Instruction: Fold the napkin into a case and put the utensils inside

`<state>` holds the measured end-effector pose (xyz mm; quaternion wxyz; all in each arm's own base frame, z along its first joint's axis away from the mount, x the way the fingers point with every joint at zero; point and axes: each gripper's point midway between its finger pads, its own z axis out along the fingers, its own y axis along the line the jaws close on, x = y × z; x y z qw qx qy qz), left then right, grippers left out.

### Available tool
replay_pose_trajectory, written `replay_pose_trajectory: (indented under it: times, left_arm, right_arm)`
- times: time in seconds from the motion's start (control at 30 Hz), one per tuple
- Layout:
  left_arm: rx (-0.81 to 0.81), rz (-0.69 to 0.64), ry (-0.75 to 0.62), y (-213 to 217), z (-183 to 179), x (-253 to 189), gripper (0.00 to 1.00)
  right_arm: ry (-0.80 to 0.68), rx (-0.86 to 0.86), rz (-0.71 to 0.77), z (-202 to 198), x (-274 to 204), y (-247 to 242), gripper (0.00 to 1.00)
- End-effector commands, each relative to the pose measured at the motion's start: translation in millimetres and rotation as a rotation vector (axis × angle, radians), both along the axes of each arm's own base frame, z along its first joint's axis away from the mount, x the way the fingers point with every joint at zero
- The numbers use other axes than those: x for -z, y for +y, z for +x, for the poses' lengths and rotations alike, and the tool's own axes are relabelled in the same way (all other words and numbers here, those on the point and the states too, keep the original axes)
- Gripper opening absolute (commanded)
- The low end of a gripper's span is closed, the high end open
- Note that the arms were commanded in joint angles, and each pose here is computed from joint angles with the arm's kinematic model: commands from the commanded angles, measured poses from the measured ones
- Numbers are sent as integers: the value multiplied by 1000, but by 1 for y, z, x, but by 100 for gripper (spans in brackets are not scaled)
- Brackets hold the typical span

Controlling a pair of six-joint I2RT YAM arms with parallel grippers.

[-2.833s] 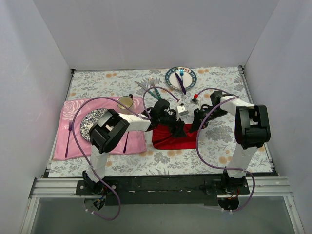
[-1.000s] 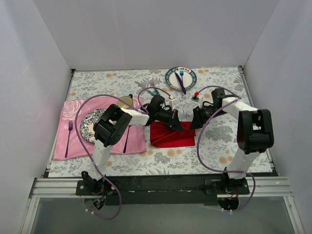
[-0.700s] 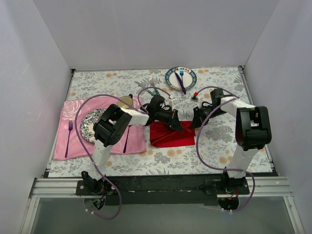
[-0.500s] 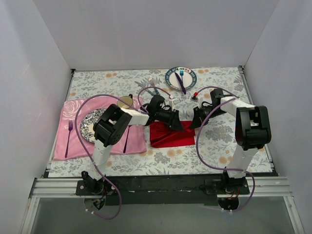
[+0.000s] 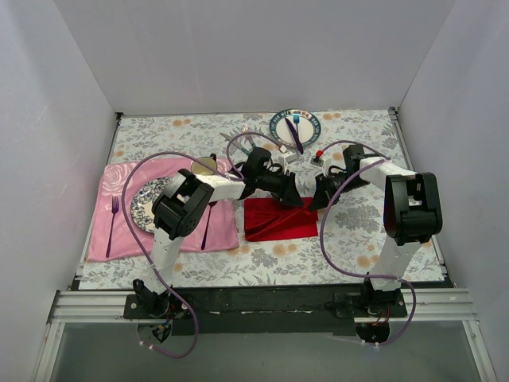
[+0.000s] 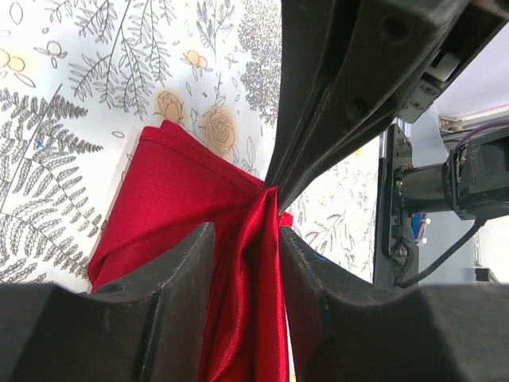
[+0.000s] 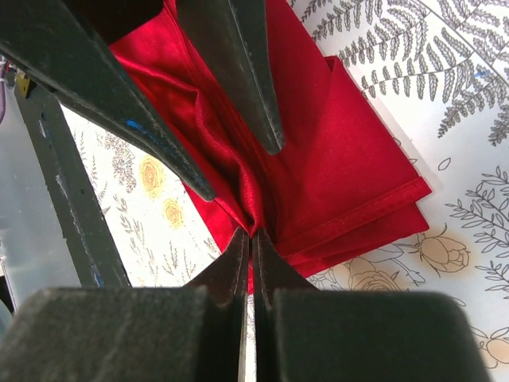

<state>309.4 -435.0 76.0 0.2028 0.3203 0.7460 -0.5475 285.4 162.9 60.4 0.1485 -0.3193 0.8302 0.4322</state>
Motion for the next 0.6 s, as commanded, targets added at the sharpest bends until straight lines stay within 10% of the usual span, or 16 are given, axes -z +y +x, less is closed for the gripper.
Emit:
replay_pose_trajectory:
  times: [0.0,0.47,0.57]
  left_arm:
    - [21,-8,-23,-3,-1,-7,38]
    - [55,32,-18,1,-15,1,42]
    - [54,36,-5,3,-17,-1,24]
  right_arm:
    - [-25,-22,41,6,-13,7,1]
    - [-11,-17,33,9,-10,6,1]
    - [-10,-14,27,10,-9,6,1]
